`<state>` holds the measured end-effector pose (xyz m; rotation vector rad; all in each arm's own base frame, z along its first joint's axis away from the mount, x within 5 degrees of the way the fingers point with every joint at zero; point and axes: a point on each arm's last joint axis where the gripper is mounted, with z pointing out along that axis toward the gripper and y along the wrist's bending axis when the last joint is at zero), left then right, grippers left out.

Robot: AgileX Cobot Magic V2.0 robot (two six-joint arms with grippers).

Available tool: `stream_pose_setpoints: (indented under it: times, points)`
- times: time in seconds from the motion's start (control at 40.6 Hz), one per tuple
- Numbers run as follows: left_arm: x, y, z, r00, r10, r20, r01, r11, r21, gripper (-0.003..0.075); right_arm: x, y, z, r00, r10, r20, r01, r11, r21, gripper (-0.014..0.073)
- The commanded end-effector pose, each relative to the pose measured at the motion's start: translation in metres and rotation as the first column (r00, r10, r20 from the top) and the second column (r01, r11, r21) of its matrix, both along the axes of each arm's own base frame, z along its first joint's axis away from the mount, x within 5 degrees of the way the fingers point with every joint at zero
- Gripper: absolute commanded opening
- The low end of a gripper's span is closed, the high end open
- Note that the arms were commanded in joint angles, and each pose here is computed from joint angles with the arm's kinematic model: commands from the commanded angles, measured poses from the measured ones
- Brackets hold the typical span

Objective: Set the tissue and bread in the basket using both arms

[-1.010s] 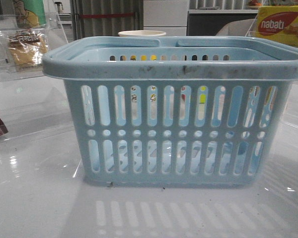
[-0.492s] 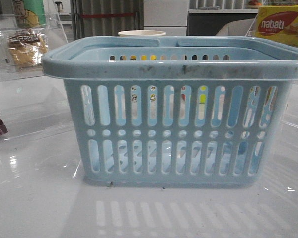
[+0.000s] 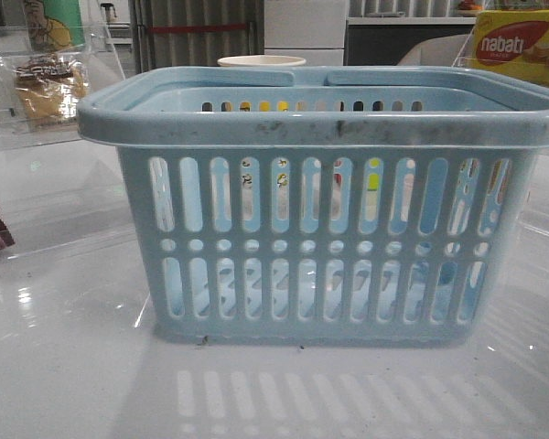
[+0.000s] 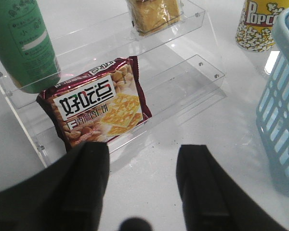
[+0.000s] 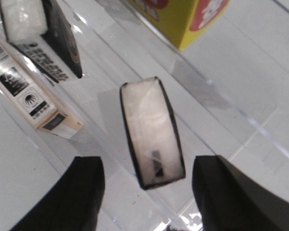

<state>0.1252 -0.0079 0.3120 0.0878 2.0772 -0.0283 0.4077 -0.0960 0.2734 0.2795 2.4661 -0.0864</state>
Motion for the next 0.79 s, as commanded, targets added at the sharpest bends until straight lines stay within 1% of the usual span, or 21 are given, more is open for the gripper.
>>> stream_pose_setpoints:
  times: [0.0, 0.098, 0.148, 0.271, 0.32, 0.369, 0.492, 0.591, 0.763]
  points:
    - [0.004, -0.001, 0.015, 0.995, -0.004, 0.103, 0.004, 1.000, -0.006, 0.0382, 0.005, -0.005, 0.030, 0.993, 0.002, 0.118, 0.005, 0.999, -0.053, 0.0509]
    - [0.004, -0.001, 0.015, 0.995, -0.004, 0.102, 0.005, 1.000, -0.008, 0.0382, 0.011, -0.007, 0.026, 0.992, 0.002, 0.125, 0.005, 0.998, -0.055, 0.0489]
    - [0.004, -0.001, 0.015, 0.995, -0.004, 0.102, 0.005, 1.000, -0.008, 0.0382, 0.012, -0.007, 0.026, 0.992, 0.002, 0.126, 0.005, 0.998, -0.055, 0.0441]
    - [0.004, -0.001, 0.015, 0.994, -0.004, 0.106, 0.005, 1.000, -0.008, 0.0382, 0.012, -0.007, 0.027, 0.991, 0.000, 0.131, 0.006, 0.999, -0.051, 0.0270]
    - [0.004, -0.001, 0.016, 0.994, -0.004, 0.111, 0.004, 1.000, -0.008, 0.0382, 0.011, -0.006, 0.028, 0.992, 0.000, 0.130, 0.006, 0.999, -0.050, 0.0218]
    - [0.004, -0.001, 0.016, 0.993, -0.003, 0.115, 0.004, 1.000, -0.009, 0.0382, 0.010, -0.006, 0.030, 0.991, -0.001, 0.131, 0.007, 0.999, -0.045, 0.0192]
    - [0.004, -0.001, 0.017, 0.993, -0.003, 0.119, 0.004, 1.000, -0.009, 0.0382, 0.001, 0.001, 0.046, 0.989, -0.010, 0.148, 0.010, 1.000, 0.003, 0.0186]
    - [0.004, -0.001, 0.017, 0.993, -0.003, 0.119, 0.004, 1.000, -0.009, 0.0382, -0.011, 0.010, 0.069, 0.982, -0.013, 0.187, 0.004, 0.999, 0.047, 0.0186]
    - [0.004, -0.001, 0.017, 0.993, -0.003, 0.119, 0.004, 1.000, -0.009, 0.0382, -0.041, 0.030, 0.114, 0.965, 0.026, 0.262, -0.037, 0.999, 0.039, 0.0186]
